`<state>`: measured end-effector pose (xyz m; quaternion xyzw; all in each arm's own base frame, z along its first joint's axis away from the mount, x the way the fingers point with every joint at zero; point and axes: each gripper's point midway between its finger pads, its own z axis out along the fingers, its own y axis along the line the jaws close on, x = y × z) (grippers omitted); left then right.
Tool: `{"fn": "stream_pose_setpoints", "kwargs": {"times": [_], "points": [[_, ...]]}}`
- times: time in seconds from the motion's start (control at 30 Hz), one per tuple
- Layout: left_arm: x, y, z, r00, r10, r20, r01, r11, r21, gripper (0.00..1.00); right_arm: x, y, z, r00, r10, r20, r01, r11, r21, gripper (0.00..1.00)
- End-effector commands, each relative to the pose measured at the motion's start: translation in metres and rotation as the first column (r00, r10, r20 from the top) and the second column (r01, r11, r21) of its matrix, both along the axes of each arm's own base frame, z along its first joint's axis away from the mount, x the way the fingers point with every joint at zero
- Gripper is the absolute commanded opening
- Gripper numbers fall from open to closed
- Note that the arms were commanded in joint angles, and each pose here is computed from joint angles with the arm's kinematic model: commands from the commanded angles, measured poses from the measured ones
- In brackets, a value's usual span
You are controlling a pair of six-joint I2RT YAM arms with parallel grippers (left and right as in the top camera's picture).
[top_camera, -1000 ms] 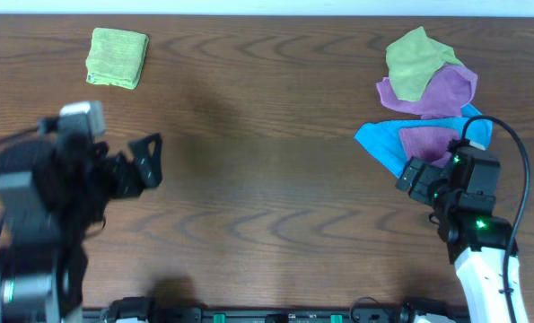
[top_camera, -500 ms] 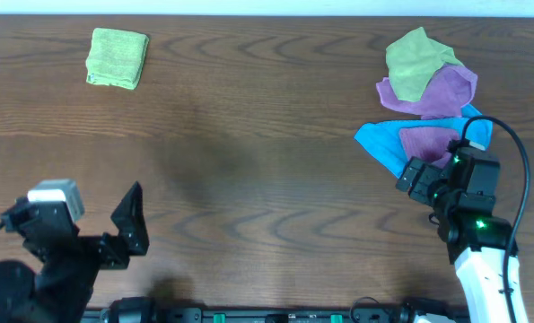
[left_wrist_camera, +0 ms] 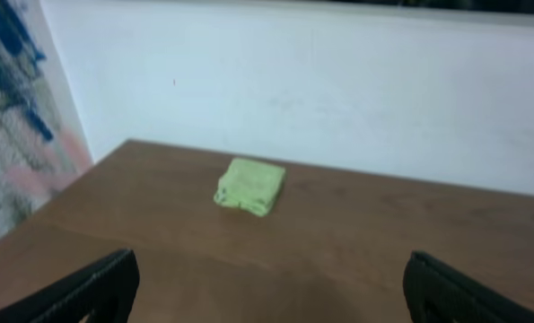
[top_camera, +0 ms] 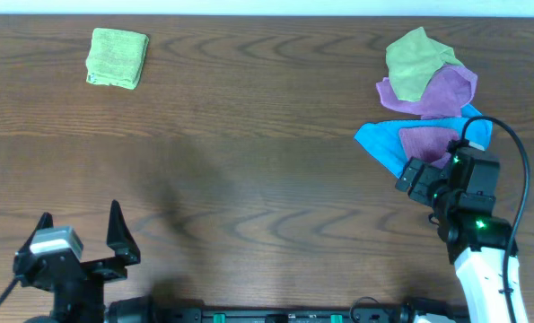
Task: Fold the cloth
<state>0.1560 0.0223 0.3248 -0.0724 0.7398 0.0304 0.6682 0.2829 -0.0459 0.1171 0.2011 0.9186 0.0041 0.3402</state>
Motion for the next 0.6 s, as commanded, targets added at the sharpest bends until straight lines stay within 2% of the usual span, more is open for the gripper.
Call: {"fn": "stream_pose_setpoints", "kwargs": {"times": [0.0, 0.33, 0.57], "points": [[0.007, 0.004, -0.024, 1.0, 0.017, 0.015, -0.017, 1.0, 0.018, 0.95, -0.001, -0.002, -0.002, 1.0, -0.011, -0.005, 0.011, 1.0, 0.003, 0.99], [0.056, 0.005, -0.088, 0.999, -0.016, 0.047, 0.015, 1.0, 0.01, 0.95, -0.001, -0.002, -0.002, 1.0, -0.011, -0.005, 0.011, 1.0, 0.003, 0.99], [0.065, 0.008, -0.124, 1.0, -0.005, -0.023, 0.005, 1.0, 0.001, 0.95, -0.001, -0.002, -0.002, 1.0, -0.011, -0.005, 0.011, 1.0, 0.003, 0.99]]}}
